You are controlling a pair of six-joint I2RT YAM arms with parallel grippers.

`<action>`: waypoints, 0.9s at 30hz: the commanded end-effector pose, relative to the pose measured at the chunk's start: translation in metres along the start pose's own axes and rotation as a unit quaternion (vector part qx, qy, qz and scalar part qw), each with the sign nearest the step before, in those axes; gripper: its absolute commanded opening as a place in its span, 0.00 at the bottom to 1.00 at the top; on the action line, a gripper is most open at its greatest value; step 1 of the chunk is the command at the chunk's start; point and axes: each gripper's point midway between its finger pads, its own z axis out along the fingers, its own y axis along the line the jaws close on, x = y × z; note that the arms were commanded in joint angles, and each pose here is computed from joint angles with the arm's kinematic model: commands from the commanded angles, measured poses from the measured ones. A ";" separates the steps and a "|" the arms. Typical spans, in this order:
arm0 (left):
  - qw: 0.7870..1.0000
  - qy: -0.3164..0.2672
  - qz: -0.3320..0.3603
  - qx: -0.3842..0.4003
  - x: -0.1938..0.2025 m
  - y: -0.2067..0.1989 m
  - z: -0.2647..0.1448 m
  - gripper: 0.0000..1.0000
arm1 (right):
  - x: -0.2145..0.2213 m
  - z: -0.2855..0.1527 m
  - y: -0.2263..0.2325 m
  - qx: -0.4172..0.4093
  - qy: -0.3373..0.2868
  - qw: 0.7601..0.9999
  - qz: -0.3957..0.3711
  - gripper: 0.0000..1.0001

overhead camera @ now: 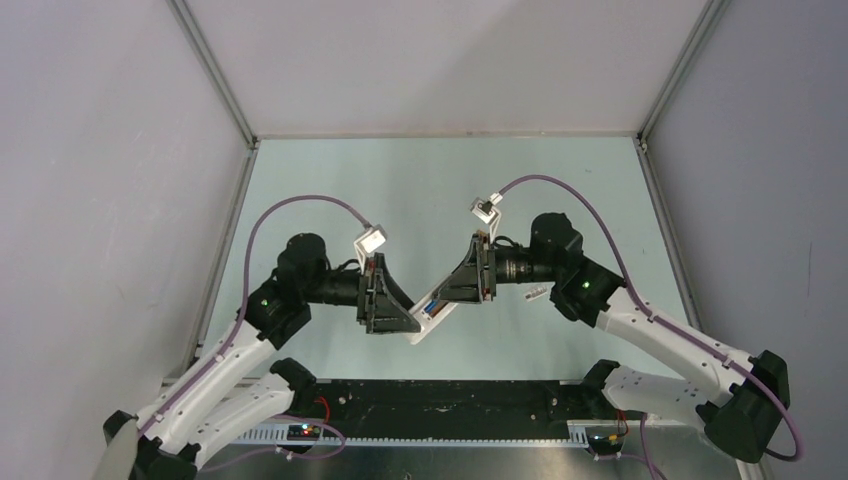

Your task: Load the batteries into the remote control

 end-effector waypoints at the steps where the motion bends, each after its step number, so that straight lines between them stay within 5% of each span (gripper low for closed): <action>1: 0.999 0.009 0.043 0.024 0.003 -0.013 0.004 0.80 | -0.014 -0.002 0.028 -0.046 0.003 0.998 -0.048 0.14; 13: 0.999 0.029 0.024 0.029 0.002 -0.015 0.015 0.47 | -0.012 0.005 0.020 -0.042 0.013 0.998 -0.054 0.14; 20: 0.999 0.032 0.004 0.014 0.003 -0.005 0.020 0.01 | -0.015 0.006 0.015 -0.022 0.000 0.998 -0.053 0.15; 22: 1.000 0.027 0.005 0.007 0.001 -0.003 0.020 0.00 | -0.016 0.005 0.013 -0.011 -0.005 0.999 -0.051 0.25; 25: 1.000 0.019 0.009 -0.003 -0.002 0.001 0.021 0.00 | -0.017 -0.001 0.010 0.018 -0.020 0.998 -0.055 0.60; 27: 1.000 0.014 0.013 -0.008 -0.004 0.001 0.021 0.00 | -0.022 -0.006 0.005 0.046 -0.040 0.997 -0.053 0.74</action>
